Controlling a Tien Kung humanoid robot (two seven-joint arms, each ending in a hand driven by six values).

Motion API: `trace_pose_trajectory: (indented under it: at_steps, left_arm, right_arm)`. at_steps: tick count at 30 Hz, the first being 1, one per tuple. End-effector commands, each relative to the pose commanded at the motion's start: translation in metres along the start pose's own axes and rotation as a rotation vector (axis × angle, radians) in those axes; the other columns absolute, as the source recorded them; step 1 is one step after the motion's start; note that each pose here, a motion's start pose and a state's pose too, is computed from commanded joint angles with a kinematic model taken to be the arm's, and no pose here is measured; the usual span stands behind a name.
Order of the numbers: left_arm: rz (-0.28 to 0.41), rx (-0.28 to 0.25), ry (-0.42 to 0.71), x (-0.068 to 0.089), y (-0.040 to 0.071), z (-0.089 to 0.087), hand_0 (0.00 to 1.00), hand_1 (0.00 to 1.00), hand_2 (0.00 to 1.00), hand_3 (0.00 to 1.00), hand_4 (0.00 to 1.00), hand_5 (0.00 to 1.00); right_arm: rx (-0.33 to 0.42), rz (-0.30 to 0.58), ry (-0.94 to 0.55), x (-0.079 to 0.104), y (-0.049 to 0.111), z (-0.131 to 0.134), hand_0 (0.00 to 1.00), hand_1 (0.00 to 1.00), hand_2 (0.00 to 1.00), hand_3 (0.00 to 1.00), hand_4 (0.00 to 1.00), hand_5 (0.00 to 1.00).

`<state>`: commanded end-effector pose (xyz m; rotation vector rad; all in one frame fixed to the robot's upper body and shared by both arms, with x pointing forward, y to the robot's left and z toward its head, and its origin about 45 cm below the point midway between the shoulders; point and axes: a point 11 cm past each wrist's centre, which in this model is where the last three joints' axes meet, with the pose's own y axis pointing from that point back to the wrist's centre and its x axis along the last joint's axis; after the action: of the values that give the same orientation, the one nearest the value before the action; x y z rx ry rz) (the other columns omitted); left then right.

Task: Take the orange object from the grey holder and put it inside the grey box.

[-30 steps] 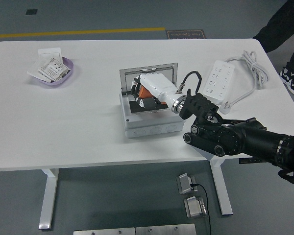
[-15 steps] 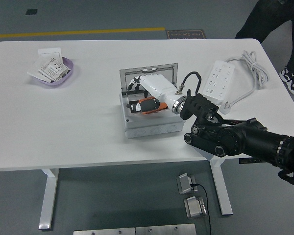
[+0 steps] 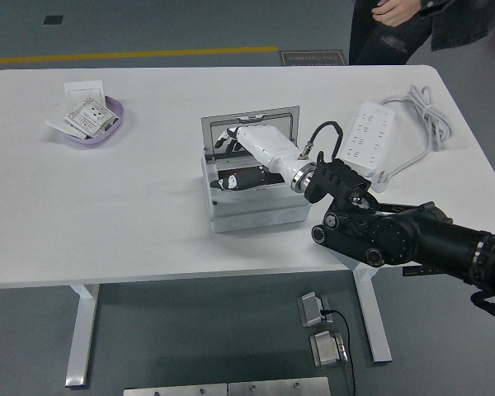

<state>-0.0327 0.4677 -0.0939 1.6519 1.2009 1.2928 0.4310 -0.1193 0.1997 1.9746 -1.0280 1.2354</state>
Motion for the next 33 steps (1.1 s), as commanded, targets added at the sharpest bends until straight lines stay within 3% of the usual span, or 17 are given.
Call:
trace_pose_trajectory:
  at_steps: [6,11,14,19,24,33]
  left_arm:
    - [-0.004,0.007,-0.003,-0.003,-0.001,-0.002,0.690,0.729,0.678,0.825,0.691,0.134]
    - [-0.008,0.011,-0.005,-0.006,-0.001,-0.002,0.690,0.729,0.678,0.825,0.691,0.134]
    - [-0.009,0.011,-0.007,-0.006,-0.001,-0.002,0.689,0.729,0.676,0.824,0.688,0.125]
    - [-0.009,0.008,-0.007,-0.006,0.000,0.000,0.689,0.728,0.671,0.821,0.669,0.095]
    - [-0.008,0.007,-0.009,-0.005,0.000,0.000,0.688,0.728,0.669,0.817,0.667,0.093]
    - [-0.006,0.005,-0.013,-0.005,0.000,0.002,0.688,0.728,0.669,0.814,0.666,0.091]
  right_arm:
    - [-0.019,0.034,-0.048,0.020,0.015,0.006,0.605,0.597,0.619,0.692,0.998,0.575]
    - [-0.008,0.084,-0.091,0.050,0.025,0.002,0.605,0.597,0.619,0.692,0.998,0.575]
    - [0.028,0.129,-0.112,0.075,0.023,-0.010,0.597,0.597,0.625,0.692,0.998,0.589]
    - [0.018,0.170,-0.115,0.098,0.010,-0.009,0.592,0.596,0.629,0.699,0.998,0.596]
    - [-0.017,0.168,-0.120,0.101,-0.005,-0.003,0.594,0.593,0.629,0.700,0.998,0.598]
    - [-0.127,0.125,-0.117,0.084,-0.019,0.025,0.588,0.592,0.631,0.702,0.998,0.609]
